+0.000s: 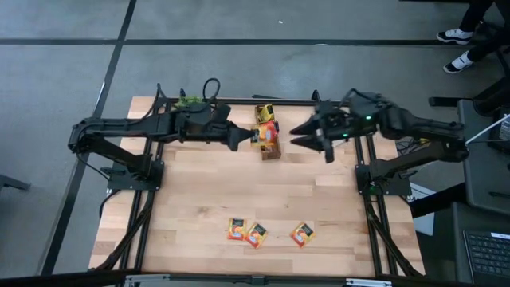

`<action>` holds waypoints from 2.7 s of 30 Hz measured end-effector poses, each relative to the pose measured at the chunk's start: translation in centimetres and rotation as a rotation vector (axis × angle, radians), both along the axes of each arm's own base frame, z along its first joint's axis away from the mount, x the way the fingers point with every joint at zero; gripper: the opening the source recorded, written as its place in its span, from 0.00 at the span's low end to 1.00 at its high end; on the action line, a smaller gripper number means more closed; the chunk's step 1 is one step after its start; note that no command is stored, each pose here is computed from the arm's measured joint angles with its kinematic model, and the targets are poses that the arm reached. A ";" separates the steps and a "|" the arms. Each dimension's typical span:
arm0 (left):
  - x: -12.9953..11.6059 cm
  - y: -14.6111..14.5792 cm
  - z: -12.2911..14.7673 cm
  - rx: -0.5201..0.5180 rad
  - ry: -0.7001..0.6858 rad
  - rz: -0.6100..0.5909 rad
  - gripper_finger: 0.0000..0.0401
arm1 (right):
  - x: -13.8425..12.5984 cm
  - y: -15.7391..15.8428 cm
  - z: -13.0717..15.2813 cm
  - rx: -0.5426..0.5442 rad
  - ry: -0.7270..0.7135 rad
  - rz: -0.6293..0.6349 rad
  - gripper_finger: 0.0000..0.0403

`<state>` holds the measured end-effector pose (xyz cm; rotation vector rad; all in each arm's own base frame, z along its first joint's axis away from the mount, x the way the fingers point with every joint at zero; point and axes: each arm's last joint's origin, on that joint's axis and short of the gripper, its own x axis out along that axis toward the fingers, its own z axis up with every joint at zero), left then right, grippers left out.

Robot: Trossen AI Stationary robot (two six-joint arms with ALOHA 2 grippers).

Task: Pick & Place Tea
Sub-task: Put the orange tea bag into the left section of the wooden organizer

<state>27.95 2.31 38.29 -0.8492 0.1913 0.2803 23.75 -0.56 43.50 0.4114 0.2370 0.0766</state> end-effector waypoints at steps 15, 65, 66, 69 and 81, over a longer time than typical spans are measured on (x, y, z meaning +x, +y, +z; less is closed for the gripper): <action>5.3 4.6 -7.1 -0.255 0.195 0.196 0.01 | -4.4 -0.3 0.6 -0.040 0.067 -0.151 0.44; 9.0 9.2 -18.0 -0.540 0.466 0.304 0.01 | -4.1 -0.5 -0.4 -0.162 0.156 -0.176 0.44; 9.0 9.2 -18.1 -0.541 0.471 0.307 0.01 | -4.1 -0.5 -0.4 -0.162 0.156 -0.176 0.44; 9.1 9.3 -17.9 -0.538 0.451 0.303 0.01 | -4.1 -0.4 -0.4 -0.161 0.156 -0.176 0.44; 9.1 9.2 -18.0 -0.562 0.454 0.303 0.14 | -4.1 -0.5 -0.4 -0.160 0.157 -0.176 0.44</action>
